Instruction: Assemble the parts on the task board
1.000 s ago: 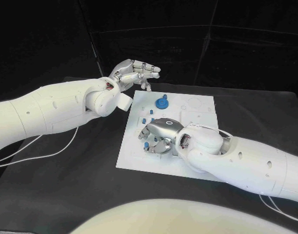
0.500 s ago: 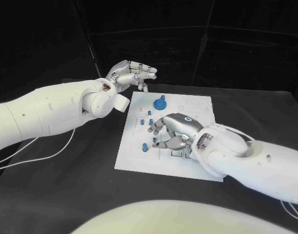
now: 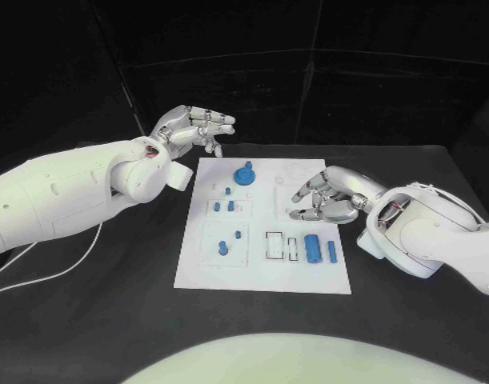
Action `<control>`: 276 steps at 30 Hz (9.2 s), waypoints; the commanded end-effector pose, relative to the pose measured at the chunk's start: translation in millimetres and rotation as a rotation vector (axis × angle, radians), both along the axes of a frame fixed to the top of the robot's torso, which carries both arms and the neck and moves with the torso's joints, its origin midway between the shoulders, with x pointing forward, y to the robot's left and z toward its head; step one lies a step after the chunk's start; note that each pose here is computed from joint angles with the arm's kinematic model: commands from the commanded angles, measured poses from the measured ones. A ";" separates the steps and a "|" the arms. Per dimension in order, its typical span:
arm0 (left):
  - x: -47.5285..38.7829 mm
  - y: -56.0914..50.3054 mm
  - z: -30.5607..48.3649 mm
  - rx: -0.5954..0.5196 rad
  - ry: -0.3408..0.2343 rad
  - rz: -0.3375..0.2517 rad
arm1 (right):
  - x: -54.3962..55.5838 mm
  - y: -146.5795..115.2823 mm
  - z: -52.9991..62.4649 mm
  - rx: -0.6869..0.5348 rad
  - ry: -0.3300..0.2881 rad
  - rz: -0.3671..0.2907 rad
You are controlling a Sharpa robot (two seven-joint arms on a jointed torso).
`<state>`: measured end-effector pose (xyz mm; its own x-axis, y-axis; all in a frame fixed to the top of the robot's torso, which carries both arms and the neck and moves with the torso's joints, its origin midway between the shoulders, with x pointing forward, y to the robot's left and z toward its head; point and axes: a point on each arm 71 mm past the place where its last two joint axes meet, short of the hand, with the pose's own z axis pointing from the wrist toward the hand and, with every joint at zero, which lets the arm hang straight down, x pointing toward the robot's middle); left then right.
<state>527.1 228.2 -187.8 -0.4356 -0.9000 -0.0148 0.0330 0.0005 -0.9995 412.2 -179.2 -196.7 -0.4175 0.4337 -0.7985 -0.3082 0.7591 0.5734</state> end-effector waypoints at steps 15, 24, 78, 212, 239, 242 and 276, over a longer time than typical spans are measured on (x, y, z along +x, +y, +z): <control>-2.9 1.9 2.4 -0.009 -0.004 -0.008 | -17.9 -34.1 -34.4 -0.262 0.140 -0.186; -3.6 2.9 2.7 -0.010 -0.004 -0.007 | -21.6 -29.9 -45.4 -0.308 0.153 -0.173; -3.5 4.6 1.6 -0.008 0.000 -0.006 | -27.2 -5.4 -62.7 -0.195 0.159 -0.207; -4.4 3.1 1.9 -0.007 0.003 -0.009 | -27.0 -12.2 -46.8 -0.108 0.128 -0.231; -5.2 2.1 2.6 -0.009 0.001 -0.013 | -21.5 -45.0 -67.2 -0.308 0.164 -0.229; -5.2 2.2 2.6 -0.009 0.001 -0.013 | -21.8 -43.8 -68.6 -0.313 0.168 -0.225; -4.8 4.3 1.7 -0.007 0.005 -0.010 | -18.7 -45.8 -64.5 -0.335 0.057 -0.234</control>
<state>522.2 232.5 -187.3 -0.4395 -0.8982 -0.0121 0.0266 0.0004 -0.9996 393.1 -224.7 -262.1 -0.3951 0.2519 -0.8834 -0.0694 0.9507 0.3022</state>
